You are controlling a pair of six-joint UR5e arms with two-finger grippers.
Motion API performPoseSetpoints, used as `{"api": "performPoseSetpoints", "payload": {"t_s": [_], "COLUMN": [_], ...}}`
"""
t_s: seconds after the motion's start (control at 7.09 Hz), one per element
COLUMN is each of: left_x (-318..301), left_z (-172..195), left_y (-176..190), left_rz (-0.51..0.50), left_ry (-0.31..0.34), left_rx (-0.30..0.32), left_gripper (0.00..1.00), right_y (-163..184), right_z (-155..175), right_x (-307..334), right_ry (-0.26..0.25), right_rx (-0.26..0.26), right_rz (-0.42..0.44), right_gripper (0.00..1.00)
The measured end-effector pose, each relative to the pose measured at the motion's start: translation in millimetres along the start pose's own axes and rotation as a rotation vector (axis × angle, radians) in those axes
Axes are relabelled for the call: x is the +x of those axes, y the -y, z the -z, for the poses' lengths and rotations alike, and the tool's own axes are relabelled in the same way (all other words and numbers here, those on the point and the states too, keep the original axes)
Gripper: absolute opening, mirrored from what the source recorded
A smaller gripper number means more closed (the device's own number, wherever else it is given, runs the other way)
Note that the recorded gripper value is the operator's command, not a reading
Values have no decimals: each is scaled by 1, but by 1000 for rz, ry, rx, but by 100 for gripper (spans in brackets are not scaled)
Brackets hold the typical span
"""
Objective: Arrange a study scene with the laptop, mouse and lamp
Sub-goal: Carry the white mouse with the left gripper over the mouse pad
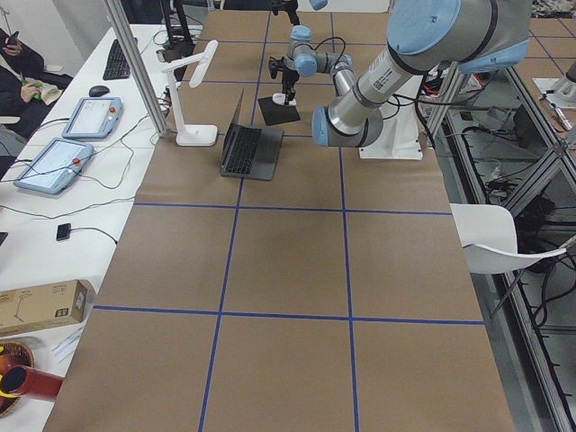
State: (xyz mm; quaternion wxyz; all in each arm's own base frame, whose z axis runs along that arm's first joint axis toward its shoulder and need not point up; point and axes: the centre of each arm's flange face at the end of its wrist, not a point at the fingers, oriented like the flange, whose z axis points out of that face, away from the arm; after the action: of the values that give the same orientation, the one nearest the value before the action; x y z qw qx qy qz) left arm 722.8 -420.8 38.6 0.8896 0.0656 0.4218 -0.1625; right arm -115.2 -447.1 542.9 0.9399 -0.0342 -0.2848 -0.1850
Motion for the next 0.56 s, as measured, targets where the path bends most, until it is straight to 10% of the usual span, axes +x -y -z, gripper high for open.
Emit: {"api": "performPoseSetpoints", "payload": {"t_s": [0.14,0.42,0.56], "left_x": [-2,-13,-16], "left_z": [-6,-20,-23], "left_y": [-5,-9,-9], "left_rz": [-7,-15,-18], "left_ry": [2,19,23], "left_rx": [28,68,74], "left_gripper": [4,91,99], "right_y": [0,0,0], "right_z": [0,0,1], "right_x": [-1,-3,-3], "right_ry": [6,26,29], "right_rx": [0,-1,0], "right_rz": [0,1,1], "right_gripper": [100,100,100]}}
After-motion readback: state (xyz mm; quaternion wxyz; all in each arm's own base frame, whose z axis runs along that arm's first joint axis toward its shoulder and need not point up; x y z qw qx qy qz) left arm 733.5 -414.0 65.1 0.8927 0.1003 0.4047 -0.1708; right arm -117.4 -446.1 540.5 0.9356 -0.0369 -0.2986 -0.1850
